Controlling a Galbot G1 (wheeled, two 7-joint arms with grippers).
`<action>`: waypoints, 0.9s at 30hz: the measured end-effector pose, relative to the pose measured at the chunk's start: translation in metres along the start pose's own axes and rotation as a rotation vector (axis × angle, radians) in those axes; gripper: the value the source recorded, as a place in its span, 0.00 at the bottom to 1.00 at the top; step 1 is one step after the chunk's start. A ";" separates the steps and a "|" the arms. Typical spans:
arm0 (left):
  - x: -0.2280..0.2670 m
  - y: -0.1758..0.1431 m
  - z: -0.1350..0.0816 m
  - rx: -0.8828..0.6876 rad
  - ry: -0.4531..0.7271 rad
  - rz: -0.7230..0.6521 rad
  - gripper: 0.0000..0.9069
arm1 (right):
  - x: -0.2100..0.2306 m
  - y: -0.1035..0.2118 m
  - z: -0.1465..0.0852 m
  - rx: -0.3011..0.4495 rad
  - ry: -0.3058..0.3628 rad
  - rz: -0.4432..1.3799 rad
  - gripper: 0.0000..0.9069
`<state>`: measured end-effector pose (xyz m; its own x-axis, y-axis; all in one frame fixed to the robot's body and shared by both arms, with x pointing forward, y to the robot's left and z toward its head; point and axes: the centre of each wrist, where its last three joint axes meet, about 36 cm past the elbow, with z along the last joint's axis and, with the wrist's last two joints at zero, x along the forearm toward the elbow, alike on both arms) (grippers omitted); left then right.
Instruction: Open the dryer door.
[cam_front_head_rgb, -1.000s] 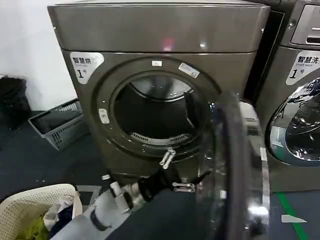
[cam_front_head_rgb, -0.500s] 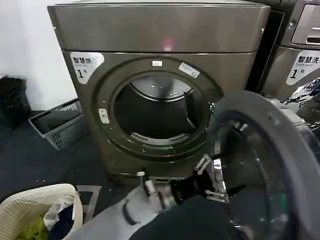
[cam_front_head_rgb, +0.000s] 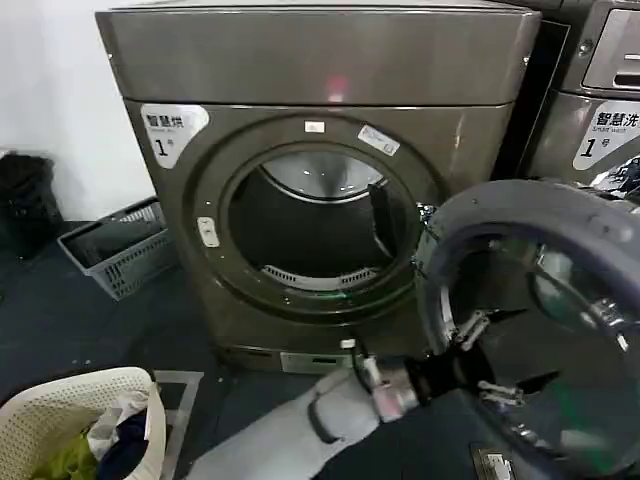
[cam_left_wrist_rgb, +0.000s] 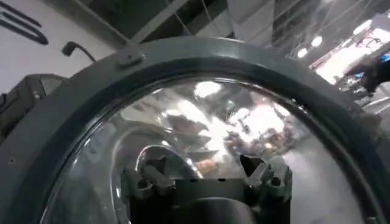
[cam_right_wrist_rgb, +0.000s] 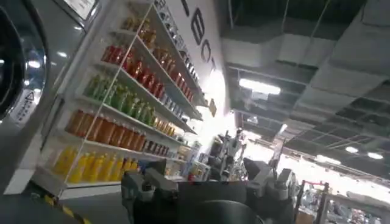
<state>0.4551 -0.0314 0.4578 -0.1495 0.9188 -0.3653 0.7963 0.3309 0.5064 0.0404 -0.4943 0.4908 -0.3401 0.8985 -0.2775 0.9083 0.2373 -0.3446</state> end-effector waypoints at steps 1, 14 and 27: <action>-0.004 0.000 0.001 -0.004 0.007 -0.006 1.00 | 0.000 0.000 0.000 0.000 0.000 0.000 1.00; -0.033 -0.010 0.004 -0.038 0.159 -0.124 1.00 | 0.001 0.008 0.002 -0.012 0.012 -0.013 1.00; -0.008 -0.008 -0.009 -0.034 0.161 -0.114 1.00 | 0.003 0.014 0.001 -0.024 0.026 -0.023 1.00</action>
<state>0.4449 -0.0393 0.4641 -0.3318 0.8964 -0.2938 0.7487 0.4397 0.4961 0.0522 -0.4890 0.4843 -0.3546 0.9020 -0.2464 0.9060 0.2663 -0.3291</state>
